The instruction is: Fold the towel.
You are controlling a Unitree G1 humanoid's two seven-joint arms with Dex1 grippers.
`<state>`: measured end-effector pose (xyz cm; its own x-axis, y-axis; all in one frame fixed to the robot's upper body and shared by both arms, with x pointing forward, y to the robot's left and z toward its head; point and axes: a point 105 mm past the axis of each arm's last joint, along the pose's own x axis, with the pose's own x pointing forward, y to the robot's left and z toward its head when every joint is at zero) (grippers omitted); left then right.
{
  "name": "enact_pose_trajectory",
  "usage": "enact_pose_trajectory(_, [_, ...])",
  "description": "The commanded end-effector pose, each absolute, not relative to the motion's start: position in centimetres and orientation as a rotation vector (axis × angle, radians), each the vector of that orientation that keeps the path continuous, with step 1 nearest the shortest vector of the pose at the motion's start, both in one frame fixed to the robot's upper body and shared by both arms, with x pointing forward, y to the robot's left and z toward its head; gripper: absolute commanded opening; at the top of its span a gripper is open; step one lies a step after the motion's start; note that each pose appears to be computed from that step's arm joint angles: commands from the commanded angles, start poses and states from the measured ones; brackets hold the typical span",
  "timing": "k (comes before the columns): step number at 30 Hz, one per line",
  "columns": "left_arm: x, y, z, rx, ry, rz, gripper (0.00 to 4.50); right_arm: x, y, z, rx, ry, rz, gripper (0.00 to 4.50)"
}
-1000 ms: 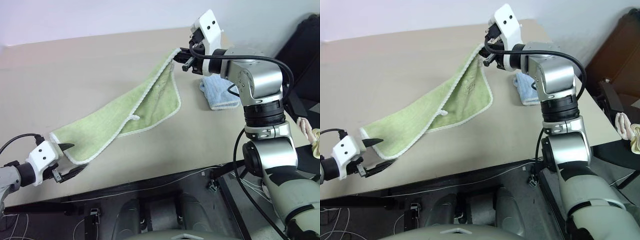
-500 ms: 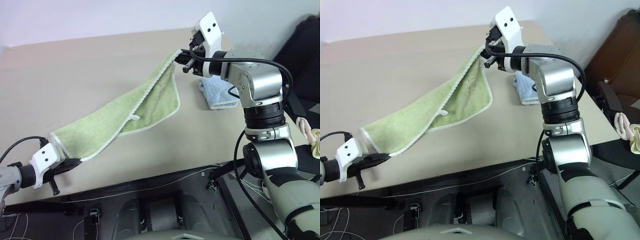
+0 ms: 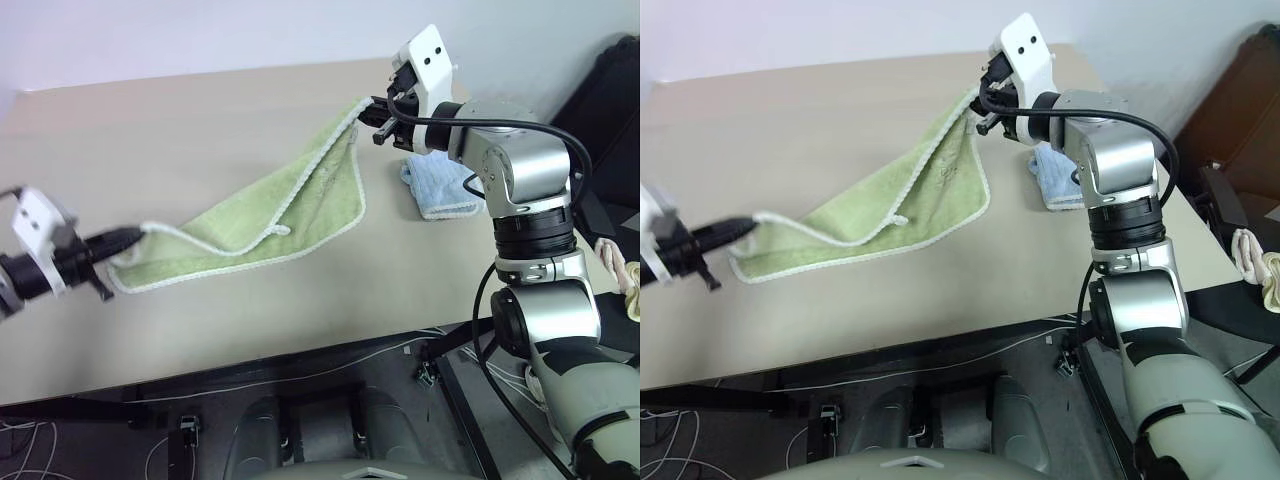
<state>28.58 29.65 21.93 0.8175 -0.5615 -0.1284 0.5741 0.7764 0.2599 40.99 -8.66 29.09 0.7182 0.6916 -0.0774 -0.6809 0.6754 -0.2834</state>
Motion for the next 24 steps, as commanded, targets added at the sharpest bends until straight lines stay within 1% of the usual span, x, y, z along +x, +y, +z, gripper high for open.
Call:
enact_pose_trajectory(1, [29.3, 31.8, 25.7, 0.275, -0.045, -0.542, 0.03, 41.2, -10.4, 32.9, -0.296, -0.149, 0.702, 0.00])
enact_pose_trajectory(5, [31.6, 34.4, 27.6, 0.288, -0.099, -0.445, 0.03, 42.3, -11.6, 34.2, -0.286, -0.179, 0.631, 0.00])
enact_pose_trajectory(8, [34.1, 36.5, 29.9, 0.271, -0.178, -0.318, 0.03, 43.4, -12.9, 35.7, -0.245, -0.213, 0.552, 0.00])
enact_pose_trajectory(11, [36.3, 37.9, 32.4, 0.268, -0.245, -0.189, 0.03, 44.8, -15.0, 37.0, -0.241, -0.234, 0.437, 0.00])
enact_pose_trajectory(13, [37.0, 38.3, 33.5, 0.273, -0.272, -0.128, 0.03, 45.1, -15.8, 37.4, -0.238, -0.240, 0.408, 0.00])
enact_pose_trajectory(16, [37.6, 38.5, 34.5, 0.294, -0.283, -0.070, 0.03, 45.0, -16.3, 37.0, -0.277, -0.231, 0.432, 0.00])
enact_pose_trajectory(18, [37.8, 38.4, 34.5, 0.317, -0.272, -0.060, 0.03, 44.6, -16.3, 36.1, -0.301, -0.214, 0.481, 0.00])
enact_pose_trajectory(20, [37.9, 38.2, 34.4, 0.325, -0.263, -0.080, 0.03, 43.5, -16.1, 34.4, -0.354, -0.186, 0.566, 0.00])
enact_pose_trajectory(22, [37.9, 37.9, 33.3, 0.330, -0.219, -0.136, 0.03, 41.9, -16.2, 32.1, -0.388, -0.132, 0.646, 0.00])
enact_pose_trajectory(24, [37.7, 37.9, 32.4, 0.337, -0.182, -0.175, 0.03, 40.6, -16.3, 30.7, -0.409, -0.097, 0.688, 0.00])
